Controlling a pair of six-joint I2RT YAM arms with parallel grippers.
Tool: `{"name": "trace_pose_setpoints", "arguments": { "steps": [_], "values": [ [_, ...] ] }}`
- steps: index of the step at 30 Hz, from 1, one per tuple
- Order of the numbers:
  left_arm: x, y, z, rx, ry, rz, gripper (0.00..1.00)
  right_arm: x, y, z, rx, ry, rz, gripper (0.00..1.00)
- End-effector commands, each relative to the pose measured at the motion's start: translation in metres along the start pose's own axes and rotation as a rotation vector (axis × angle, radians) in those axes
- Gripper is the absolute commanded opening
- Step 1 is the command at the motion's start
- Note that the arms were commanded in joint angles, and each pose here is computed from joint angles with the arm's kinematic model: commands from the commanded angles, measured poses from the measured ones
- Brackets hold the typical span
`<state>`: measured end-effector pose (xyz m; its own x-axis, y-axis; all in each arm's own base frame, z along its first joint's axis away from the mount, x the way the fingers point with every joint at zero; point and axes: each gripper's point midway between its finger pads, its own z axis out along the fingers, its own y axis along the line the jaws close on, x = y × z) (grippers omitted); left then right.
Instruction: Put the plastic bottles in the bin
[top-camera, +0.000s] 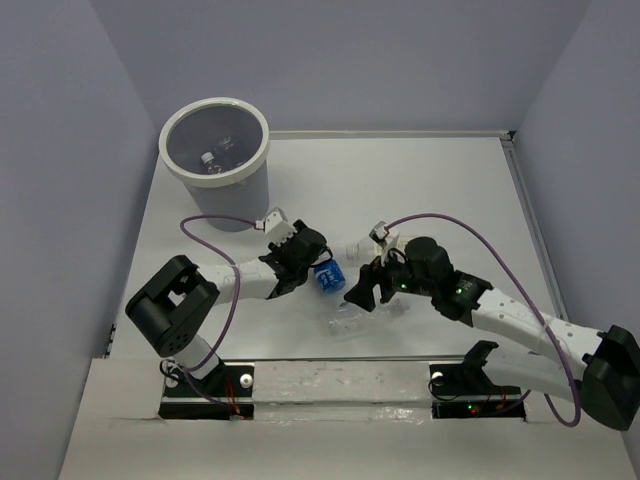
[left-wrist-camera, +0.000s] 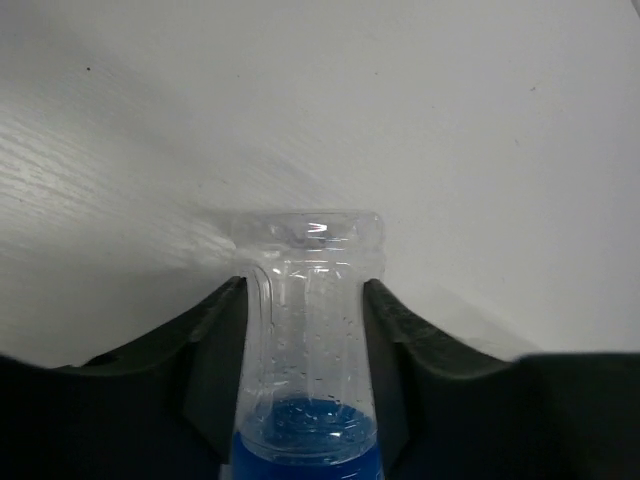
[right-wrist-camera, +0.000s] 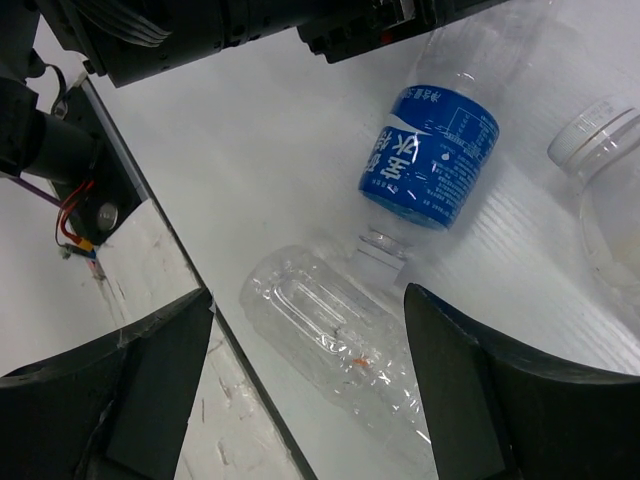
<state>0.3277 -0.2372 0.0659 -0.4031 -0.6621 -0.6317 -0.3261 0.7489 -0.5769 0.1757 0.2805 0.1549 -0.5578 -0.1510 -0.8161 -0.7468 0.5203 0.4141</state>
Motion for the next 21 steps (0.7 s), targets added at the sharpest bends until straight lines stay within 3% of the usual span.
{"name": "trace_pose_setpoints", "arguments": {
  "steps": [1, 5, 9, 12, 14, 15, 16, 19, 21],
  "values": [
    [-0.015, 0.002, 0.005, -0.03, -0.088, 0.032, 0.47, 0.007, 0.003, 0.002, -0.003, 0.019, 0.002, 0.83],
    [-0.01, 0.005, 0.008, -0.039, -0.078, 0.047, 0.39, 0.014, 0.001, -0.001, 0.037, 0.047, 0.018, 0.86],
    [-0.017, 0.008, 0.005, -0.041, -0.099, 0.066, 0.29, 0.015, -0.024, -0.013, 0.215, 0.032, 0.077, 0.91],
    [-0.026, 0.004, 0.0, -0.024, -0.12, 0.084, 0.29, 0.022, -0.042, -0.026, 0.345, 0.004, 0.172, 0.95],
    [-0.025, -0.001, 0.001, -0.016, -0.101, 0.105, 0.38, 0.03, -0.047, -0.034, 0.383, -0.02, 0.248, 0.96],
    [-0.023, -0.001, 0.002, -0.019, -0.092, 0.13, 0.48, 0.033, -0.049, -0.037, 0.398, -0.032, 0.271, 0.97],
    [-0.018, -0.001, 0.004, -0.019, -0.073, 0.147, 0.69, 0.035, -0.052, -0.038, 0.42, -0.048, 0.307, 0.98],
    [-0.014, -0.006, 0.007, -0.013, -0.05, 0.187, 0.96, 0.042, -0.054, -0.039, 0.426, -0.049, 0.339, 0.98],
    [-0.013, -0.011, 0.008, -0.009, -0.041, 0.204, 0.99, 0.042, -0.054, -0.039, 0.427, -0.052, 0.348, 0.98]
  ]
}}
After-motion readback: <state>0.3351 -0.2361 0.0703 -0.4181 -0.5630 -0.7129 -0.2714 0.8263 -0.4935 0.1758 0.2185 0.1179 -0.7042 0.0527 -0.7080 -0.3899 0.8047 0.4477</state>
